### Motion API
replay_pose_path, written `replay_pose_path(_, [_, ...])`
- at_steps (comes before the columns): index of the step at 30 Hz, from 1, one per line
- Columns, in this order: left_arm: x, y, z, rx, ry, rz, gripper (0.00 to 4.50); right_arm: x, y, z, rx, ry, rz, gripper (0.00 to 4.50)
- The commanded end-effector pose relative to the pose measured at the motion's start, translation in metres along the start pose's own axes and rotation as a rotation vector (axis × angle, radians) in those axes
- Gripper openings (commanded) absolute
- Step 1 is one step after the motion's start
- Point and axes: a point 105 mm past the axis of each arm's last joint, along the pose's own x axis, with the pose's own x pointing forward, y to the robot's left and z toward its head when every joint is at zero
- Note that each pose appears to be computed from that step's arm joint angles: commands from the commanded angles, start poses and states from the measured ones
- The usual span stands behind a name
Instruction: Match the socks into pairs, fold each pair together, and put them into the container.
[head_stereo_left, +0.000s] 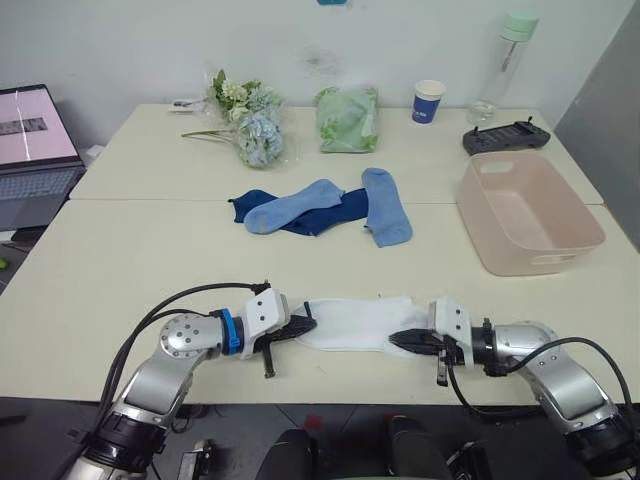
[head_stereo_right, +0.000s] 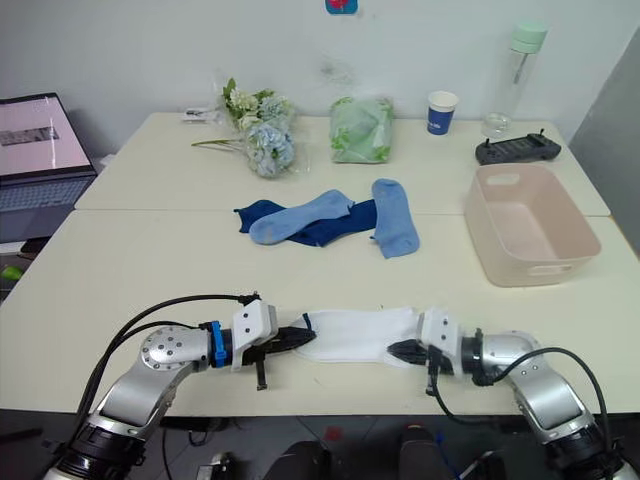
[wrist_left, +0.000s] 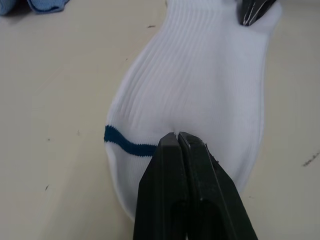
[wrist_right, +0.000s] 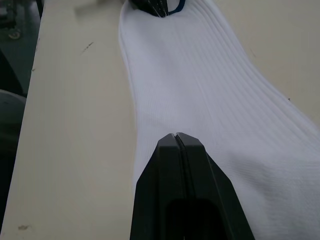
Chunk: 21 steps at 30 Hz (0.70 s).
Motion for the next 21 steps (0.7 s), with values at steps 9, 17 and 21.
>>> replay_pose_path(9, [-0.011, 0.004, 0.022, 0.032, -0.118, 0.078, 0.0, -0.044, -0.03, 0.032, 0.249, -0.177, -0.163, 0.39])
replay_pose_path(17, [-0.025, 0.003, 0.026, 0.028, -0.132, 0.139, 0.0, -0.058, -0.039, 0.016, 0.367, -0.11, -0.291, 3.05])
replay_pose_path(21, [-0.024, 0.001, 0.022, 0.033, -0.119, 0.162, 0.0, -0.046, -0.027, 0.0, 0.407, -0.019, -0.228, 4.43])
